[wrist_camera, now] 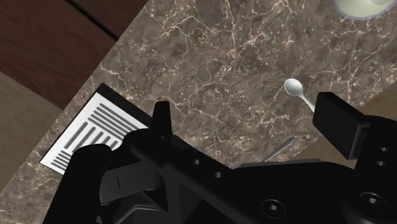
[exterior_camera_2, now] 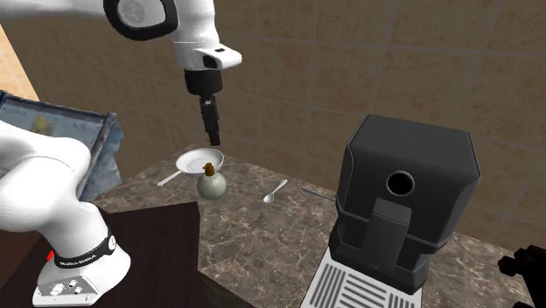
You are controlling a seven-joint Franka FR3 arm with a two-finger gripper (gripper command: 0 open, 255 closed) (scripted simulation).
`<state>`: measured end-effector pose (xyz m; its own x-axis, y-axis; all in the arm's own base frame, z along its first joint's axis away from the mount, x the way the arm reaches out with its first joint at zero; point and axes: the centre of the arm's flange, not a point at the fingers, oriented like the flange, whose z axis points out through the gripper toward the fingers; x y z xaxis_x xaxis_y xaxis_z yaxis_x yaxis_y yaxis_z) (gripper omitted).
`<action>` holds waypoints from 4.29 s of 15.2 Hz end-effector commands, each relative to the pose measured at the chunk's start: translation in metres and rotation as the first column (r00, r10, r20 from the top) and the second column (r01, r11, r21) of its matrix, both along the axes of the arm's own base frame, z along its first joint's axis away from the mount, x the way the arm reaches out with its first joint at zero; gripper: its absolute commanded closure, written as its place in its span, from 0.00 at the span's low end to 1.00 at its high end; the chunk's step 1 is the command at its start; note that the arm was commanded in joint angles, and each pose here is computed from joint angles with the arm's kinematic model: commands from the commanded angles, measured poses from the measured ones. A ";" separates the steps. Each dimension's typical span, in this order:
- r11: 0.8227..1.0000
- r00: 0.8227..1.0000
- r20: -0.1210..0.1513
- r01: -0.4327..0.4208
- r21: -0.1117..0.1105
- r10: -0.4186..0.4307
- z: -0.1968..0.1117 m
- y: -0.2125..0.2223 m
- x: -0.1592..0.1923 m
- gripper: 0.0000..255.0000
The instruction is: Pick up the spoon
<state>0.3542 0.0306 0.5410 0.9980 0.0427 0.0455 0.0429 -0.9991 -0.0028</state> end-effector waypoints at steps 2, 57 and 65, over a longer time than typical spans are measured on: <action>0.999 0.999 0.013 -0.040 0.012 0.040 -0.029 0.010 0.018 0.00; 0.827 0.833 0.172 -0.548 0.126 0.526 -0.449 0.279 0.225 1.00; 0.827 0.833 0.173 -0.548 0.126 0.526 -0.433 0.280 0.226 1.00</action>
